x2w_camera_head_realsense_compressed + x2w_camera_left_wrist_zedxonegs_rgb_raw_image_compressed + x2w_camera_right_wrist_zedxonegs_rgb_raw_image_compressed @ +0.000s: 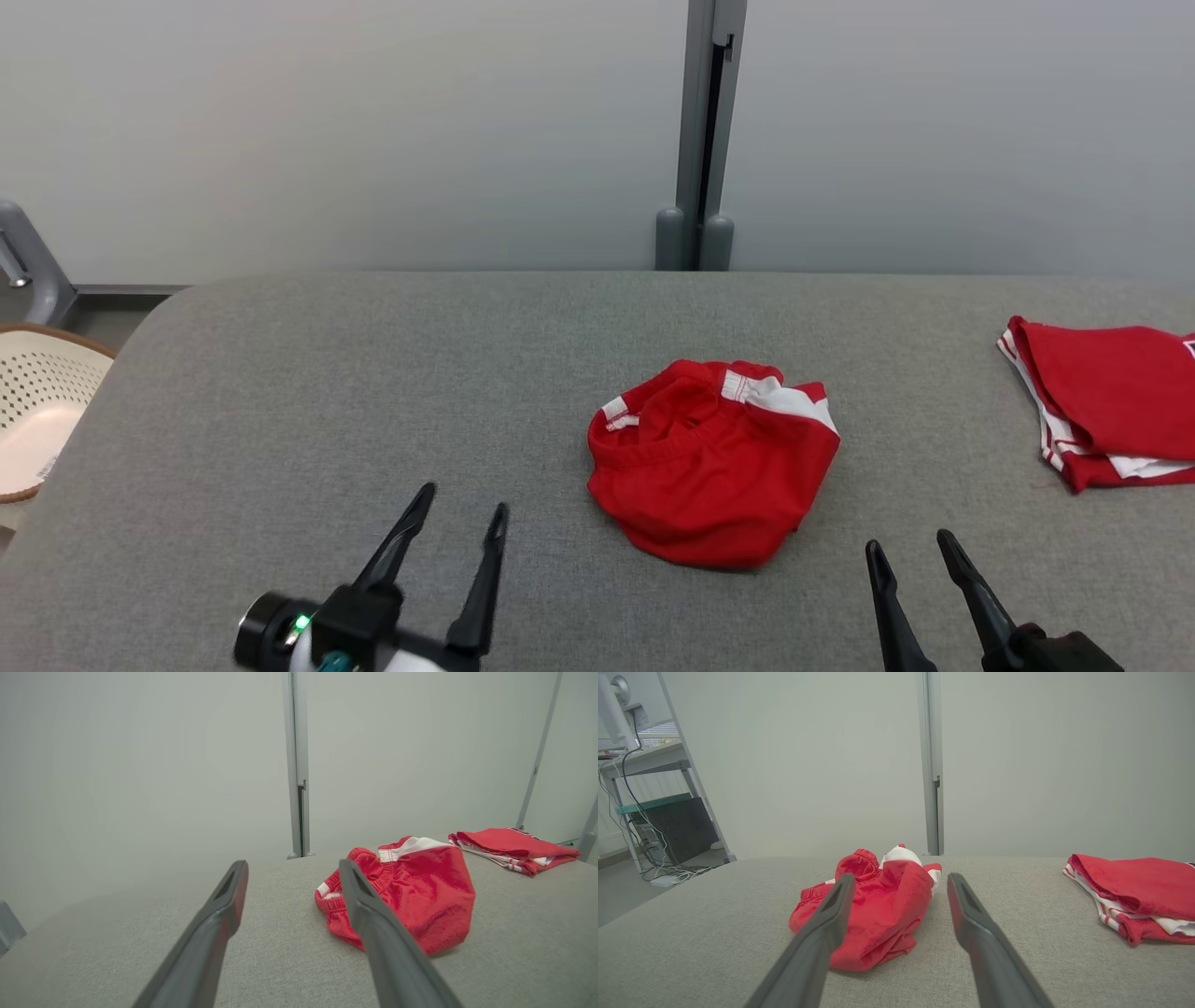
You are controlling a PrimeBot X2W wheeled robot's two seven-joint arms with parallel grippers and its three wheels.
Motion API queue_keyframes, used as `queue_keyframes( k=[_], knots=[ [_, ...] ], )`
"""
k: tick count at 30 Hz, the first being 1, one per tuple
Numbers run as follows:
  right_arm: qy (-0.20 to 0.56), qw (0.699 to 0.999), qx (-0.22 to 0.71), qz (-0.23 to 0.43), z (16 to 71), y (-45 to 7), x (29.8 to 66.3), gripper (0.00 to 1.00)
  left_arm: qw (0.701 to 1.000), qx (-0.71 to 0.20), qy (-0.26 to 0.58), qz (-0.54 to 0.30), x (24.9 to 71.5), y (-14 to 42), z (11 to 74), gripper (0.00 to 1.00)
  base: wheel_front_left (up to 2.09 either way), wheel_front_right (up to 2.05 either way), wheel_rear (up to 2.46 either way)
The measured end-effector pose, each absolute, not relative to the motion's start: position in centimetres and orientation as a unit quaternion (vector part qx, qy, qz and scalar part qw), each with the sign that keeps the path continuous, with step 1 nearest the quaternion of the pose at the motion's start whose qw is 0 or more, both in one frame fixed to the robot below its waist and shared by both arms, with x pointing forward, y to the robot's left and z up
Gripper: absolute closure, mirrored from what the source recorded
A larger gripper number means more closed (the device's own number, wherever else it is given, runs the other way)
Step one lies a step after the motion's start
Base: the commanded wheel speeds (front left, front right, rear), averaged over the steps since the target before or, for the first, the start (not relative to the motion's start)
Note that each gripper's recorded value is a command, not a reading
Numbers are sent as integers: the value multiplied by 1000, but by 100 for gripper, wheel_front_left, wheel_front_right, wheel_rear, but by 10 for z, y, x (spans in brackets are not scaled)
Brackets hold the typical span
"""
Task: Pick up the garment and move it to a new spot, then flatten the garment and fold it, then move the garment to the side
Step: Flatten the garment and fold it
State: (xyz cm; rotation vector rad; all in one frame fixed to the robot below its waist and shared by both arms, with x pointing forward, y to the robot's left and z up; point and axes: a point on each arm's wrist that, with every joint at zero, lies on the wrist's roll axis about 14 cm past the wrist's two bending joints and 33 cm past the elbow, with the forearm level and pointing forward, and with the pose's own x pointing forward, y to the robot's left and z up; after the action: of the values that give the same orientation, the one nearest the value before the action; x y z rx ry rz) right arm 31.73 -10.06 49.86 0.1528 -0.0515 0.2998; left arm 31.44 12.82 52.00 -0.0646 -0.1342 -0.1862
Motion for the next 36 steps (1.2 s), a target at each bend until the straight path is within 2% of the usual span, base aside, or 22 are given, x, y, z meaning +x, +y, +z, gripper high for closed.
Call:
queue_keyframes(
  k=[3, 4, 10, 16, 20, 28, 36],
  knots=[
    [-23, 986, 72, 150, 497, -102, 324, 0, 986, -27, -68, -151, 337, 96, 525, 0, 0, 0, 0],
    [-20, 986, 69, 149, 496, -104, 329, 0, 979, -34, -63, -193, 352, 72, 526, 0, 0, 0, 0],
    [-15, 989, 56, 136, 493, -120, 354, 0, 949, -73, -45, -304, 401, 0, 540, 0, 0, 0, 0],
    [5, 992, 46, 114, 477, -138, 377, 0, 911, -157, 55, -378, 433, -56, 523, 0, 0, 0, 0],
    [21, 994, 42, 99, 465, -148, 384, 0, 892, -188, 122, -393, 450, -75, 501, 0, 0, 0, 0],
    [41, 995, 38, 81, 450, -160, 390, 0, 866, -238, 193, -394, 474, -94, 473, 0, 0, 0, 0],
    [42, 995, 32, 78, 449, -165, 394, 0, 865, -235, 259, -359, 478, -84, 433, 0, 0, 0, 0]
  ],
)
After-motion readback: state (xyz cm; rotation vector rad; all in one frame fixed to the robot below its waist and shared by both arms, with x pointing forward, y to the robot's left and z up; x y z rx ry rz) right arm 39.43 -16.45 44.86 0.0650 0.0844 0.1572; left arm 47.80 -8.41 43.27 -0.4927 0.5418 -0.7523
